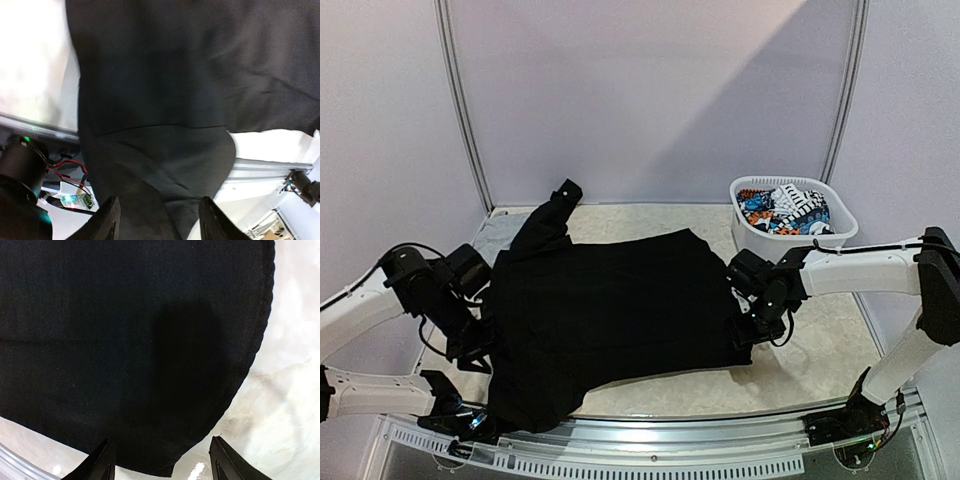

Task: Fold and stack the mixed laundry pile
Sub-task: Smooth out the flattened shirt at the center of the board, then pick up the flattened shirt from the center of the board, then fold the flattened shirt at the center of the board, then smooth out the 1/3-folded shirt at the center of the board.

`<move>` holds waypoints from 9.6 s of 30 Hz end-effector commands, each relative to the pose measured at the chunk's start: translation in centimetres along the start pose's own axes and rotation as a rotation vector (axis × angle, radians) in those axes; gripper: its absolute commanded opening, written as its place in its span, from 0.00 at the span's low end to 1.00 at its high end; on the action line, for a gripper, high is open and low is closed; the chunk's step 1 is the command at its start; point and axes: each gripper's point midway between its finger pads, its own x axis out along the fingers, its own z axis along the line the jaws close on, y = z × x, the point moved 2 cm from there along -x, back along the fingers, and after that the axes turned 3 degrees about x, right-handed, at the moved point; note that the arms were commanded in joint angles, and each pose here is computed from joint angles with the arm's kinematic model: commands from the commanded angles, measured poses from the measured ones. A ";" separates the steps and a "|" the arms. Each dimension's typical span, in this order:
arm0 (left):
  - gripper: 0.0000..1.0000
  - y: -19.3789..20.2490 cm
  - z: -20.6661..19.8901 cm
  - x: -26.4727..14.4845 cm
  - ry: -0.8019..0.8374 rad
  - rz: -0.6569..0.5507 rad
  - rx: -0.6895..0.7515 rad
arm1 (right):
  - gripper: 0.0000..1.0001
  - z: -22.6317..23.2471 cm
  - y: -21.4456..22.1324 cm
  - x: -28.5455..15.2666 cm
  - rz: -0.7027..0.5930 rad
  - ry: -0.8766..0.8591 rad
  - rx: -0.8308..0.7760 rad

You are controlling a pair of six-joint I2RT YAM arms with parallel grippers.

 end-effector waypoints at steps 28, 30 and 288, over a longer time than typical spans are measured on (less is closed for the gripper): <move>0.49 2.0 0.3 6.9 0.041 0.136 0.068 | 0.67 -0.7 0.6 0.4 0.008 -0.019 0.028; 0.49 1.4 0.0 6.5 0.047 0.094 0.063 | 0.67 -0.7 0.6 0.3 0.007 -0.019 0.031; 0.25 -20.7 -7.8 4.5 -0.042 0.017 0.271 | 0.39 4.9 -13.4 -4.4 -0.040 -0.151 -0.162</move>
